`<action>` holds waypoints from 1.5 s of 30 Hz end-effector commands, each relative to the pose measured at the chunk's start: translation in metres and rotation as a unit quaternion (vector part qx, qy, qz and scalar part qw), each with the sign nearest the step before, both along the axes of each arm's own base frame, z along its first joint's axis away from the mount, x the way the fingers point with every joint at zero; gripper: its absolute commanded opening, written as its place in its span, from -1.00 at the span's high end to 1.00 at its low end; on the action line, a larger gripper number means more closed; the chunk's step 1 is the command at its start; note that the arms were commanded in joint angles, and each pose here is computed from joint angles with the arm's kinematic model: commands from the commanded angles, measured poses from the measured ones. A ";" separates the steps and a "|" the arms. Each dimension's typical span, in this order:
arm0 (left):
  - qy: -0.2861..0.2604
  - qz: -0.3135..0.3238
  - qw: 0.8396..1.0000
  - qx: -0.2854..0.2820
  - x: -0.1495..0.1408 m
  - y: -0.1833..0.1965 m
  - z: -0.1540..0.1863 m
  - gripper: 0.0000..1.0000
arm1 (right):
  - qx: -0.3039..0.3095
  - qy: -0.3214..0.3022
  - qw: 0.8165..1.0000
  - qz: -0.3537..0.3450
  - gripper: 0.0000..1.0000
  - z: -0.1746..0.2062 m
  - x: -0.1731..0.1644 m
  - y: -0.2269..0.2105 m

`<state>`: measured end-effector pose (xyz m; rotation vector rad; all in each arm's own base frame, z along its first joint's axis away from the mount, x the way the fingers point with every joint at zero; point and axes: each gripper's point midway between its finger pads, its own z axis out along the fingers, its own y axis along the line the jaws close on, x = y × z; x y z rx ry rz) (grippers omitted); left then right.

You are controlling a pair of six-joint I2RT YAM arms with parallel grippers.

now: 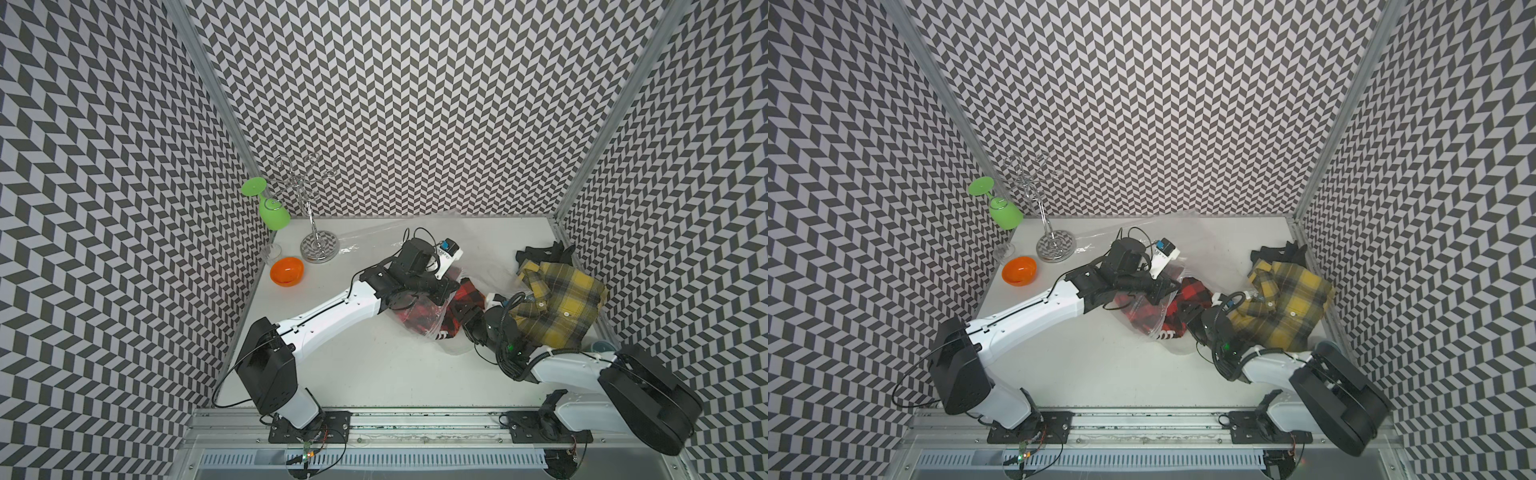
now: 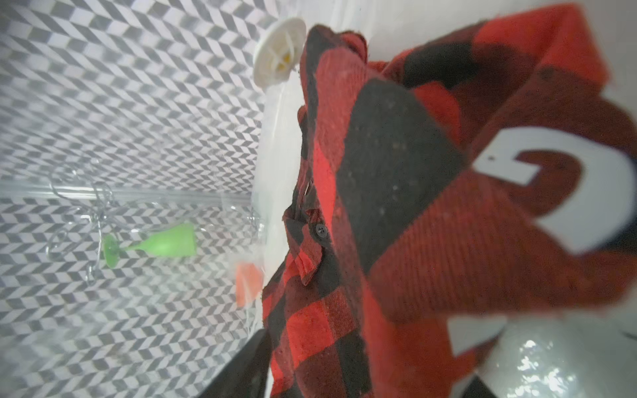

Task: Place the folded shirt into the vacuum bag
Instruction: Place the shirt in the vacuum bag.

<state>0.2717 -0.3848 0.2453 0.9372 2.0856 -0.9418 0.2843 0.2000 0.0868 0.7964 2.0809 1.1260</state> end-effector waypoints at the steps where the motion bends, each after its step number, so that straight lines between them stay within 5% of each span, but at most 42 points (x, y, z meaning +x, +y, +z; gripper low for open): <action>1: -0.006 -0.017 1.000 -0.008 -0.006 -0.006 0.005 1.00 | -0.022 0.036 0.998 0.044 -0.51 -0.023 -0.022 -0.004; 7: -0.012 -0.027 0.999 -0.026 -0.014 -0.014 0.022 1.00 | 0.034 0.086 0.992 0.081 -0.50 -0.048 -0.046 0.010; 12: -0.007 -0.034 0.999 -0.024 -0.022 -0.019 0.021 1.00 | 0.059 0.066 0.993 0.084 -0.39 -0.038 -0.031 0.033; 18: -0.007 -0.049 0.999 -0.023 -0.035 -0.025 0.024 1.00 | 0.105 0.003 0.994 0.035 0.28 -0.005 0.006 0.047; 22: 0.001 -0.052 0.999 -0.009 -0.041 -0.022 0.010 1.00 | 0.129 -0.047 0.991 -0.003 0.50 0.016 0.030 0.048; 30: 0.013 -0.054 0.998 0.026 -0.049 -0.006 -0.025 1.00 | 0.112 -0.080 0.991 -0.004 0.53 0.025 0.083 0.052; 39: 0.004 -0.029 1.000 0.006 -0.030 0.003 -0.012 1.00 | 0.124 -0.022 0.992 0.012 0.58 -0.017 0.052 0.083; 45: 0.010 -0.054 0.998 -0.007 -0.041 -0.004 -0.004 1.00 | 0.143 -0.018 0.989 -0.014 0.57 -0.025 0.083 0.098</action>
